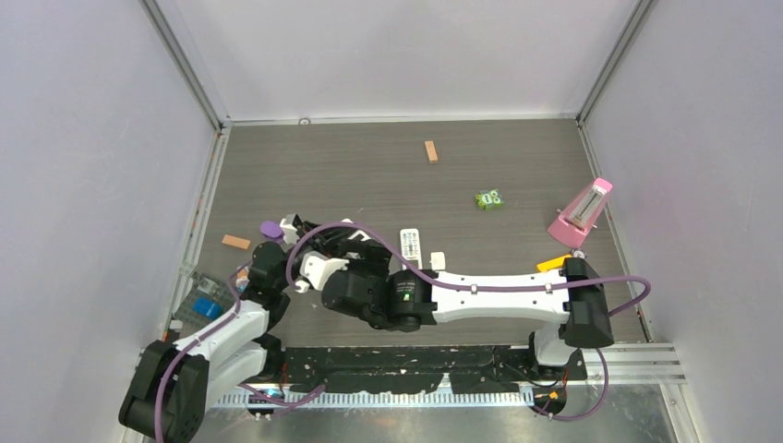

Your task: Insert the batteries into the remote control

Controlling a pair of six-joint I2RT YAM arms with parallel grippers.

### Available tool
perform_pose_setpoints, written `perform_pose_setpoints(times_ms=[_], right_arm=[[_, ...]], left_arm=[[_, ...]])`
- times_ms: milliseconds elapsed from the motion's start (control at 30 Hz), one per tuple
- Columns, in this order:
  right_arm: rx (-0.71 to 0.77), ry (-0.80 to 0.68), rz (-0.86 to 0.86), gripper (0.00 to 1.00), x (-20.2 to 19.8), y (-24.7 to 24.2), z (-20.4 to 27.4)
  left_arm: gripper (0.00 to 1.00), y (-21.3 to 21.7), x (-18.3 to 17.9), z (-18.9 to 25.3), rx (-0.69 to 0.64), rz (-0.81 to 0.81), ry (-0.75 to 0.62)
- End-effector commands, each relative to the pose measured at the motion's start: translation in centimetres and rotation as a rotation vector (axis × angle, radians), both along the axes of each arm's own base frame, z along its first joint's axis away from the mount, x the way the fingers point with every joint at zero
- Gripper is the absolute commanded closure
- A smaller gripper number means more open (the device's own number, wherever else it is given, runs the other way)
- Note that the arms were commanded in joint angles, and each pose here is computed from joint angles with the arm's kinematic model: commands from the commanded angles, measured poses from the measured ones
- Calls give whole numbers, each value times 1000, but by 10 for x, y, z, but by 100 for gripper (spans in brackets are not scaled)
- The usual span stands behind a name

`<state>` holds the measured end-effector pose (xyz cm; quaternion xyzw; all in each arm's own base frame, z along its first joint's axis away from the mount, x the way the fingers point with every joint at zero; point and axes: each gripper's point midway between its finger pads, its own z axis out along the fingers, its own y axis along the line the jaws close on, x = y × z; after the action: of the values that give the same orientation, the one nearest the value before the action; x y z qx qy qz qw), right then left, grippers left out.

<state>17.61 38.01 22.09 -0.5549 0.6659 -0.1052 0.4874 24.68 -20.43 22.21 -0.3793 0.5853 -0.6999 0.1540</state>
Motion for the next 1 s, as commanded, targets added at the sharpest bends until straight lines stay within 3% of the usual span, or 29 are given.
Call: perform_pose_setpoints(times_ms=[0, 267, 733, 867, 967], right_arm=[[-1, 63, 31, 16, -8, -4, -12], [151, 41, -15, 1, -1, -2, 24], [457, 96, 10, 5, -8, -17, 92], [652, 213, -5, 5, -11, -24, 113], [864, 389, -86, 4, -13, -33, 121]], left_arm=[[100, 15, -2, 72, -176, 40, -144], [100, 13, -1, 50, -68, 44, -134], [100, 16, 6, 32, 52, 49, -122], [100, 16, 5, 36, 76, 53, -169], [100, 16, 3, 44, 94, 59, -236]])
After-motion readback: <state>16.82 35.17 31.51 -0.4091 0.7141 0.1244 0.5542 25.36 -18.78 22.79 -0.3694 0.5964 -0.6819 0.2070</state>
